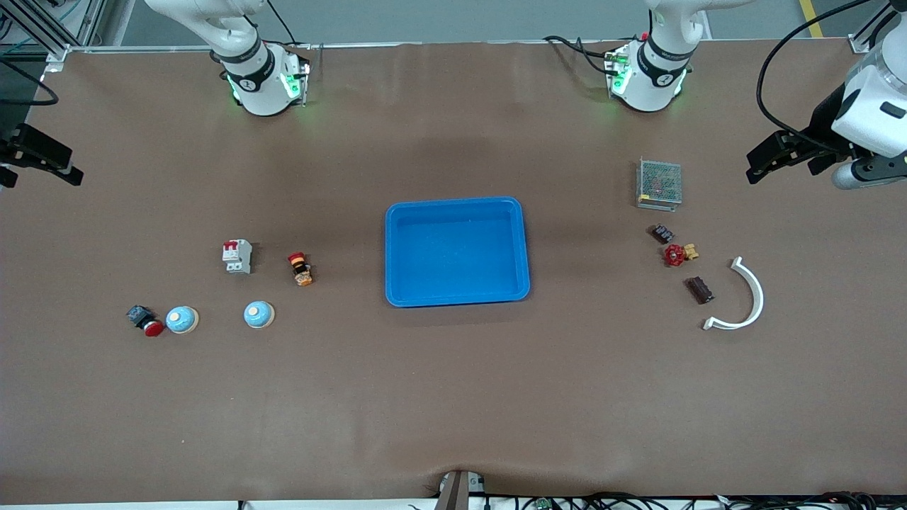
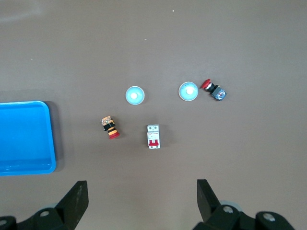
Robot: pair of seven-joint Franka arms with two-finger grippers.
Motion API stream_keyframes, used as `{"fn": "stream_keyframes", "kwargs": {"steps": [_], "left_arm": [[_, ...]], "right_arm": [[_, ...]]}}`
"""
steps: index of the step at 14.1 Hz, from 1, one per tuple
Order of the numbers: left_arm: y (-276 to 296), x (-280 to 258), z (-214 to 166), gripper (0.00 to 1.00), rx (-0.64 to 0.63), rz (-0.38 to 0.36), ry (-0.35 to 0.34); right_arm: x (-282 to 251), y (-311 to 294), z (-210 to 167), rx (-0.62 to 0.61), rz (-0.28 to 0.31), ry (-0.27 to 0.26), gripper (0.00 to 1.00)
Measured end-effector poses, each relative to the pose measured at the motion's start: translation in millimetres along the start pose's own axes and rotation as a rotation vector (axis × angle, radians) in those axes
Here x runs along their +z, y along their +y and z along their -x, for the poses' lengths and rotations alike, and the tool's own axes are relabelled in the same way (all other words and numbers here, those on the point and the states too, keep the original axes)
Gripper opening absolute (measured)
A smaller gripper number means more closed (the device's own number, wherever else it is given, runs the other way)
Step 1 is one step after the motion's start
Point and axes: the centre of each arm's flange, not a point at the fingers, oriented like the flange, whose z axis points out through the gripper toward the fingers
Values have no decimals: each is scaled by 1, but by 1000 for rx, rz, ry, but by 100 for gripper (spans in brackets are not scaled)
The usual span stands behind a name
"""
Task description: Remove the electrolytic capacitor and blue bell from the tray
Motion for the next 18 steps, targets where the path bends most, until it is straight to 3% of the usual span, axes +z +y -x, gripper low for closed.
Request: {"fn": "stream_keyframes", "kwargs": {"steps": [9,18], "left_arm": [[0,-7,3,100,8,1,12],[-2,-13,3,100,55,3,25]], "right_arm": [[1,-25,-2,8,-3,14,100],[32,-37,-5,7,0,-35,100]]}}
